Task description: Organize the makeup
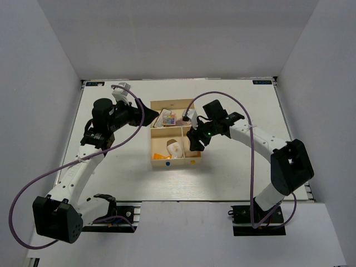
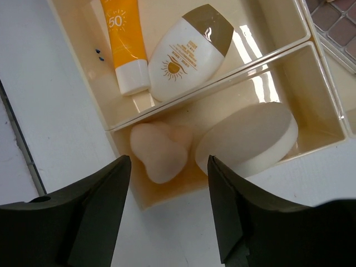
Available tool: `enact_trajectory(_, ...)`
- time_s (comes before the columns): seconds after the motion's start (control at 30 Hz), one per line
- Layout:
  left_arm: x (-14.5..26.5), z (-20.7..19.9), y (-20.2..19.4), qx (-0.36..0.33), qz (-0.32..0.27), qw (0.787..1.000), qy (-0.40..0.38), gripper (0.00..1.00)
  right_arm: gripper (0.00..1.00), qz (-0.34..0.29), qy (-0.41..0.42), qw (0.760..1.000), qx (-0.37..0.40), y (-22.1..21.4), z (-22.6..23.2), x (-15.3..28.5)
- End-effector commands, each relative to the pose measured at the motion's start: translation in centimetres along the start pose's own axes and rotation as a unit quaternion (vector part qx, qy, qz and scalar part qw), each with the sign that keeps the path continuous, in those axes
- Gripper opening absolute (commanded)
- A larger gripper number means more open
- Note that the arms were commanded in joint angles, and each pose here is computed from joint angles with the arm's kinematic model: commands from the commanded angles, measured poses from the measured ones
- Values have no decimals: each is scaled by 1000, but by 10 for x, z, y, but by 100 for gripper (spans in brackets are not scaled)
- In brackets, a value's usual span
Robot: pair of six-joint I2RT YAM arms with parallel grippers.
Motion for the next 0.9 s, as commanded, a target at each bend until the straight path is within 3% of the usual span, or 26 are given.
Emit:
enact_trajectory(0.0, 3, -3, 13, -12, -14, 1000, 2, 98, 64, -18, -12, 1000, 17, 13, 0, 8)
enact_trajectory(0.23, 3, -2, 13, -13, -14, 1000, 4, 98, 66, -51, -21, 998, 38, 28, 10, 34)
enact_trajectory(0.37, 2, -1, 10, -13, -11, 1000, 5, 98, 69, -92, -74, 992, 45, 37, 8, 61)
enact_trajectory(0.5, 2, 2, 11, -15, -11, 1000, 12, 98, 82, -152, -188, 970, 33, 45, -14, 95)
enact_trajectory(0.53, 3, 2, 11, -16, -12, 1000, 13, 98, 89, -156, -220, 963, 16, 42, -21, 101)
enact_trajectory(0.87, 3, 8, 12, -24, -14, 999, 33, 98, 89, -261, -356, 897, -32, 31, -32, 159)
Point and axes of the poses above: each gripper's point midway between its finger pads, its own x axis back along the fingers, its own z axis along the line the jaws close on, y = z × x, the point moved 2 cm from there along x, back along the fingers, and after that the axes turned 5 degrees about -x, right-handed, at the moved point
